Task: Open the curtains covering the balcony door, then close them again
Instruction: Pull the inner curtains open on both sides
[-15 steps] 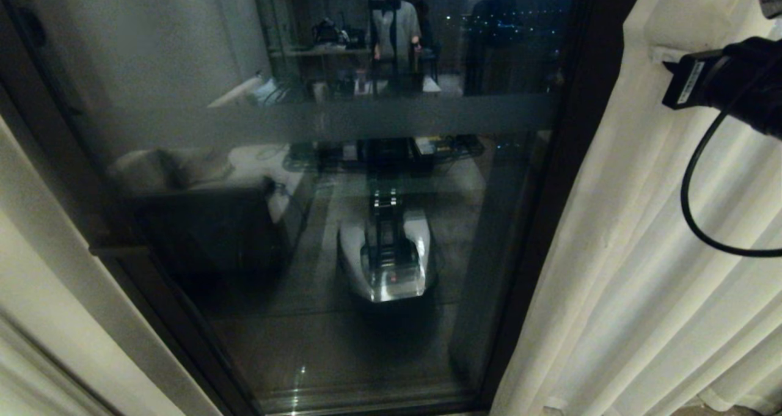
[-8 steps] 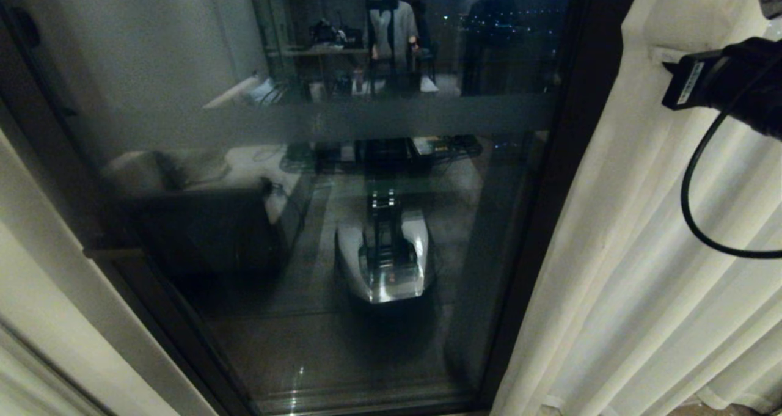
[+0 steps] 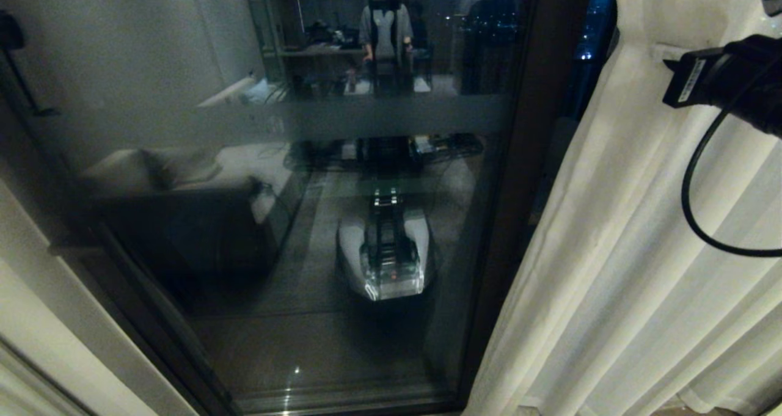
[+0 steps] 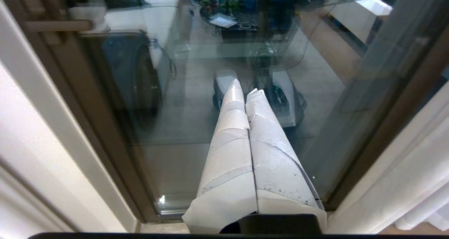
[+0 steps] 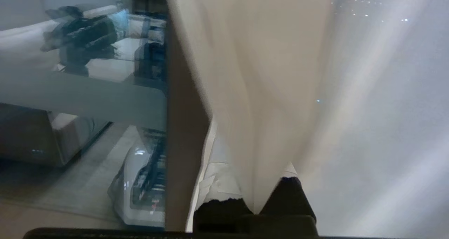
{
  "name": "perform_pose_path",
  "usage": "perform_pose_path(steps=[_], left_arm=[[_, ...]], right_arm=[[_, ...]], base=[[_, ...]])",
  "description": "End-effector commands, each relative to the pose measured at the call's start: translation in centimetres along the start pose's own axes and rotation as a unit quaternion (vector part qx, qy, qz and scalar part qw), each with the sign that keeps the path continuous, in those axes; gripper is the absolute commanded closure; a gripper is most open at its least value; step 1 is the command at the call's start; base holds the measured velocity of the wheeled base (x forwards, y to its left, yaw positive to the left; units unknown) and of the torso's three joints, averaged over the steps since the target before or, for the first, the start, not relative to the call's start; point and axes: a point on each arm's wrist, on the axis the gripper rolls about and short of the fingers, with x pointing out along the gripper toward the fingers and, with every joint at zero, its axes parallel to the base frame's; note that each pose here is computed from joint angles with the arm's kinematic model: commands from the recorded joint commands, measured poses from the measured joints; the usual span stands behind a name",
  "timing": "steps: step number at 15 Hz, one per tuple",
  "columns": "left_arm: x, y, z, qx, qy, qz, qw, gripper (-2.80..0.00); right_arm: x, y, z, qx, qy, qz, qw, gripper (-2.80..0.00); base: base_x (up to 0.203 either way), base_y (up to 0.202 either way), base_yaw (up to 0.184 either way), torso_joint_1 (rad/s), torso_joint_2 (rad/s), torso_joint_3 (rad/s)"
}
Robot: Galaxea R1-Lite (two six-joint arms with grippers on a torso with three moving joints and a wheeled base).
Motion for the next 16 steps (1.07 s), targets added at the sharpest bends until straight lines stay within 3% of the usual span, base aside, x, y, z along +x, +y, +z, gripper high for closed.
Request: perform_pose_path(steps=[1,16], left_arm=[[0.0,0.0,0.0,-0.001,0.0,0.0,1.0,0.0],[0.0,0.0,0.0,-0.001,0.0,0.001,1.0,0.0]], right_arm=[[-0.09,-0.04,0.1,-0.001,-0.002,-0.001,1.0,0.0],[-0.33,-0.1,0.42,0.0,-0.007,-0.002,1.0,0.0]], base=[[0.0,-0.19,0.001,-0.002,0.0,0.002],[0.0,-0.191,0.002,0.002,0.0,0.002]])
